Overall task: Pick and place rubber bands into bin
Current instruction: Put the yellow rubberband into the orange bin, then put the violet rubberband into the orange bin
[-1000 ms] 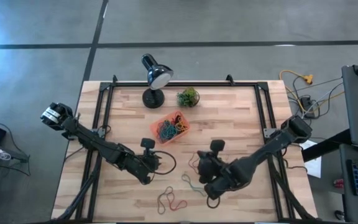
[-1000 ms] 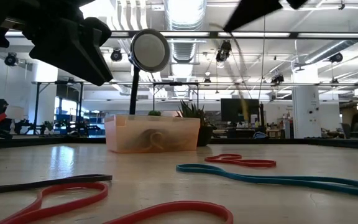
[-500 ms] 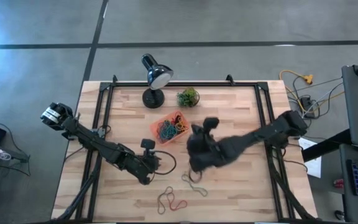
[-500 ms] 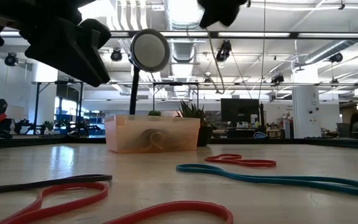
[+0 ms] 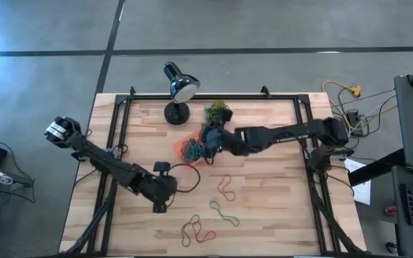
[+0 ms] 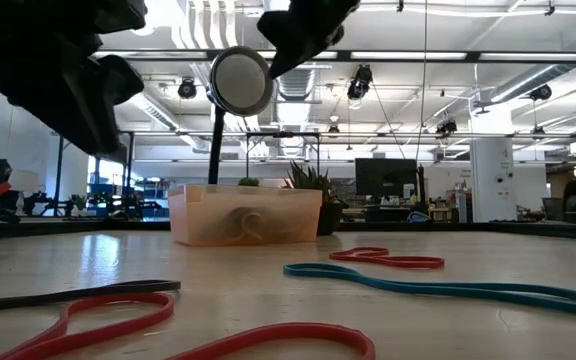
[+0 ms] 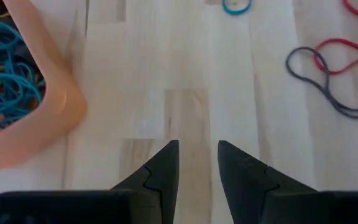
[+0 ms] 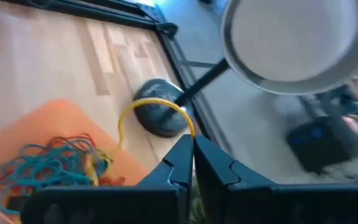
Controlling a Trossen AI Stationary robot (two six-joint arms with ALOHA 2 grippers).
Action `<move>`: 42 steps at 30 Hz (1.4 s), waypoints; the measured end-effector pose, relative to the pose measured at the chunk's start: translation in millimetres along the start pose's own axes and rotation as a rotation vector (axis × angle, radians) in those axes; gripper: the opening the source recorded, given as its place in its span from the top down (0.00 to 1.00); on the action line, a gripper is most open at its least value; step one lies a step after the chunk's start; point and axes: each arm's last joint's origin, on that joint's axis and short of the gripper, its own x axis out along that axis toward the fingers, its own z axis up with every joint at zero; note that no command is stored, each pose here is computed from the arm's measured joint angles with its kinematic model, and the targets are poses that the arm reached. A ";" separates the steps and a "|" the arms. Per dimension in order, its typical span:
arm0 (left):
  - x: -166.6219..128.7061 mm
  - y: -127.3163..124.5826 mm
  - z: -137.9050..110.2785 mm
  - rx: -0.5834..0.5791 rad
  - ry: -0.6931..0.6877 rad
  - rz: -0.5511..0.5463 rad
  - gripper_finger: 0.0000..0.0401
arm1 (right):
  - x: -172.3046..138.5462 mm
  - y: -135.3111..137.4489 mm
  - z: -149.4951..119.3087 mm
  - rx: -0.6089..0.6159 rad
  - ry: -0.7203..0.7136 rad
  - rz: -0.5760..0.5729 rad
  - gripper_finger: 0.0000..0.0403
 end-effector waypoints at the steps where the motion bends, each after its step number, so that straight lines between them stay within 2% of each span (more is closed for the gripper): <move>1: -1.3 -1.4 -1.3 0.000 0.002 -0.003 0.76 | 4.0 -3.6 0.1 0.011 -0.003 0.021 0.98; 8: -7.2 -13.3 -7.3 0.027 -0.003 -0.040 0.76 | 24.4 -19.4 -5.2 0.052 0.017 0.115 0.98; 18: -6.2 -15.6 -7.7 0.005 -0.014 -0.027 0.76 | 35.4 -20.6 -13.0 0.121 0.041 0.255 0.98; 21: -6.3 -16.0 -7.6 0.000 -0.016 -0.029 0.76 | 37.3 -21.1 -15.7 0.141 0.052 0.266 0.98; 25: -6.2 -16.2 -7.6 -0.019 -0.017 -0.029 0.76 | 40.3 -18.2 -22.4 0.126 0.067 0.320 0.97; 29: -6.1 -16.6 -6.7 -0.023 -0.025 -0.034 0.76 | 41.8 -11.6 -30.9 0.123 0.086 0.406 0.92; 36: -6.1 -16.8 -6.3 -0.024 -0.029 -0.035 0.76 | 43.9 -9.6 -37.1 0.167 0.115 0.418 0.74; 38: -6.1 -16.5 -6.1 -0.022 -0.035 -0.026 0.76 | 41.3 -6.3 -37.9 0.177 0.129 0.492 0.70; 42: -5.2 -17.1 -3.9 -0.006 -0.080 -0.013 0.76 | 29.5 7.8 -42.5 0.139 0.187 0.721 0.65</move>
